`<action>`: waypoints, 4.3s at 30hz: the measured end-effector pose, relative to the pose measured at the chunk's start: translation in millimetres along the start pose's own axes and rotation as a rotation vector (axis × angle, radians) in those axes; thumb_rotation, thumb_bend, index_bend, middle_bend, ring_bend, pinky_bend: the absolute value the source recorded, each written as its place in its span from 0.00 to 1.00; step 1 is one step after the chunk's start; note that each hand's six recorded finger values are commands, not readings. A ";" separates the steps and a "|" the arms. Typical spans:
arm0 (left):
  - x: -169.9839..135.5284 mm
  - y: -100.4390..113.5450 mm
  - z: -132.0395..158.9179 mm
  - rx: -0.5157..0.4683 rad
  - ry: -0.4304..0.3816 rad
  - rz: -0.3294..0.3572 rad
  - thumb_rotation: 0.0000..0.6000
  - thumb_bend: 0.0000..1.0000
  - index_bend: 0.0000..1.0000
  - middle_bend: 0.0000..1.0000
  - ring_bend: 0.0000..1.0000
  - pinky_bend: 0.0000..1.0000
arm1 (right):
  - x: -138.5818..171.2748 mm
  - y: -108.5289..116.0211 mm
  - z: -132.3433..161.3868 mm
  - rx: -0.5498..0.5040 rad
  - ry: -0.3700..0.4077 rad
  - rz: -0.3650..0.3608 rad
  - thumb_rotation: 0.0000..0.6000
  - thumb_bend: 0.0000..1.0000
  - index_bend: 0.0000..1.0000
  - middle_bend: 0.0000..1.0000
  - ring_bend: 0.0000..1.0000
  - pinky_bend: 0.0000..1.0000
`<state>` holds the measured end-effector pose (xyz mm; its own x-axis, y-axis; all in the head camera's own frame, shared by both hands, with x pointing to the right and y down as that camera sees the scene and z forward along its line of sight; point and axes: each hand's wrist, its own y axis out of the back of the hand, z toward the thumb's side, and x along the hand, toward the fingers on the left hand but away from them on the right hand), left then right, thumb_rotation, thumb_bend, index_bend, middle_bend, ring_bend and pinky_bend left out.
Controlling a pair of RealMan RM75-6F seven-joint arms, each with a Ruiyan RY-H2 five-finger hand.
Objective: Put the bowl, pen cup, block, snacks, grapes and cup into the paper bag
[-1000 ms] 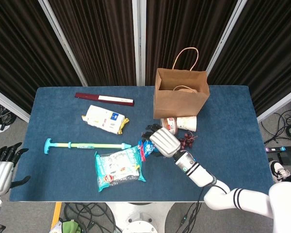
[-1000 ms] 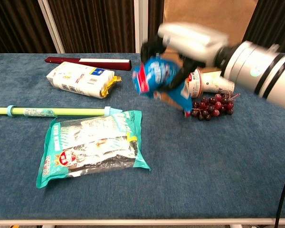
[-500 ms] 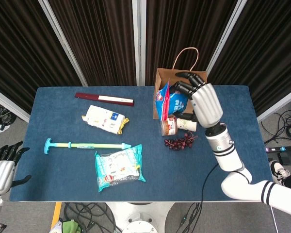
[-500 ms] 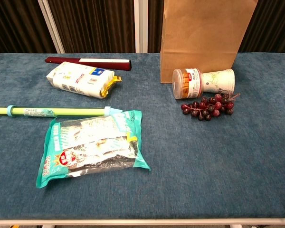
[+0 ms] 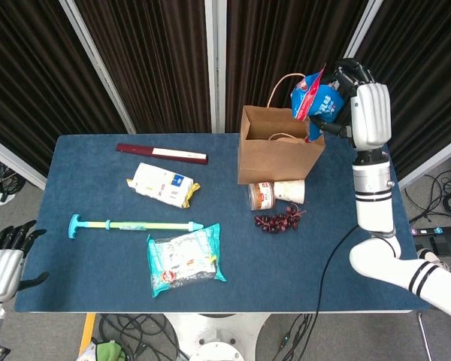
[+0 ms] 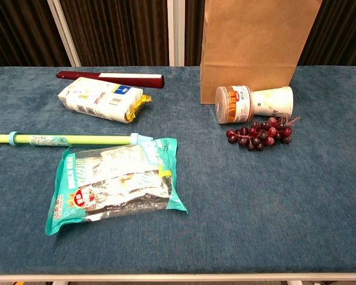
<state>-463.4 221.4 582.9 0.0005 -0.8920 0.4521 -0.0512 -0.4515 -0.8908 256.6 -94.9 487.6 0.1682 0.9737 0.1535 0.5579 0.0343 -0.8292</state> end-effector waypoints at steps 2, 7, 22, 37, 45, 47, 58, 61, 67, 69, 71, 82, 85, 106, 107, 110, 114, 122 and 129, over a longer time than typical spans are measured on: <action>0.1 -0.3 0.1 0.000 0.000 -0.001 1.00 0.00 0.27 0.20 0.15 0.11 | -6.2 -8.7 -9.2 0.025 -0.037 0.017 1.00 0.21 0.53 0.50 0.23 0.29; -1.0 -0.7 -2.3 0.001 0.008 -0.006 1.00 0.00 0.27 0.20 0.15 0.11 | -17.0 -35.7 -25.0 0.079 -0.095 0.057 1.00 0.21 0.52 0.49 0.22 0.29; -2.0 -4.7 -5.7 -0.003 0.019 -0.020 1.00 0.00 0.27 0.20 0.15 0.11 | -0.1 -124.0 -33.0 0.148 -0.135 0.229 1.00 0.18 0.29 0.36 0.12 0.21; -1.1 -3.2 -2.2 -0.003 0.007 -0.011 1.00 0.00 0.27 0.20 0.15 0.11 | 17.6 -105.2 -31.2 0.130 -0.124 0.298 1.00 0.13 0.00 0.11 0.00 0.12; -0.3 -0.8 2.2 0.002 -0.006 -0.004 1.00 0.00 0.27 0.20 0.15 0.11 | 27.7 -95.0 -55.8 0.171 -0.195 0.340 1.00 0.01 0.00 0.05 0.00 0.10; -0.9 -0.6 1.9 0.003 -0.003 -0.005 1.00 0.00 0.27 0.20 0.15 0.11 | 30.4 -95.5 -63.2 0.173 -0.222 0.360 1.00 0.00 0.00 0.04 0.00 0.10; 0.3 3.2 4.1 0.010 -0.009 0.001 1.00 0.00 0.27 0.20 0.15 0.11 | 27.6 -78.8 -64.0 0.130 -0.228 0.351 1.00 0.00 0.00 0.00 0.00 0.04; 0.2 3.8 3.9 0.009 -0.008 0.004 1.00 0.00 0.27 0.20 0.15 0.11 | 24.0 -73.7 -59.0 0.090 -0.228 0.342 1.00 0.00 0.00 0.00 0.00 0.04; -1.5 3.3 0.6 0.009 0.003 0.004 1.00 0.00 0.27 0.20 0.15 0.11 | 20.7 -75.1 -49.0 0.045 -0.217 0.340 1.00 0.00 0.00 0.00 0.00 0.03; -2.2 2.9 -0.6 0.007 0.007 0.003 1.00 0.00 0.27 0.20 0.15 0.11 | 18.7 -75.8 -45.2 0.026 -0.213 0.331 1.00 0.00 0.00 0.00 0.00 0.03; -2.9 2.6 -1.9 0.006 0.011 0.002 1.00 0.00 0.27 0.20 0.15 0.11 | 16.8 -76.3 -41.9 0.007 -0.210 0.322 1.00 0.00 0.00 0.00 0.00 0.03; -2.5 1.2 -2.0 0.002 0.005 0.002 1.00 0.00 0.27 0.20 0.15 0.11 | 27.4 -64.9 -44.2 0.048 -0.176 0.289 1.00 0.00 0.00 0.19 0.03 0.18; -1.5 1.7 -1.4 0.003 0.002 0.003 1.00 0.00 0.27 0.20 0.15 0.11 | 42.4 -46.9 -47.9 0.074 -0.147 0.264 1.00 0.03 0.03 0.26 0.10 0.25; 3.8 2.9 8.9 0.008 -0.029 0.008 1.00 0.00 0.27 0.20 0.15 0.11 | 203.8 -7.6 -102.4 0.337 -0.043 0.590 1.00 0.05 0.36 0.38 0.16 0.33; 3.2 2.8 8.2 0.008 -0.027 0.007 1.00 0.00 0.27 0.20 0.15 0.11 | 207.5 -16.2 -103.3 0.373 -0.031 0.625 1.00 0.04 0.35 0.37 0.14 0.31; 1.7 1.9 5.0 0.007 -0.016 0.003 1.00 0.00 0.27 0.20 0.15 0.11 | 217.1 -44.5 -103.8 0.430 -0.004 0.719 1.00 0.02 0.29 0.32 0.08 0.25; 0.7 -0.3 3.5 0.002 -0.012 -0.002 1.00 0.00 0.27 0.20 0.15 0.11 | 228.3 -84.8 -102.2 0.467 0.025 0.823 1.00 0.02 0.25 0.29 0.05 0.22; 0.0 -2.2 1.1 -0.002 -0.007 -0.006 1.00 0.00 0.27 0.20 0.15 0.11 | 238.6 -147.1 -102.4 0.514 0.059 0.897 1.00 0.07 0.25 0.28 0.05 0.21; -0.9 -4.5 -0.2 -0.005 -0.003 -0.012 1.00 0.00 0.27 0.20 0.15 0.11 | 235.6 -176.6 -107.2 0.534 0.053 0.887 1.00 0.12 0.25 0.28 0.05 0.21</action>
<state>-463.4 224.2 586.5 0.0038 -0.8866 0.4626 -0.0561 -0.4620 -0.8851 284.8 104.3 727.8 0.3856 0.6872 -0.6157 -0.2144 -0.5823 -0.7842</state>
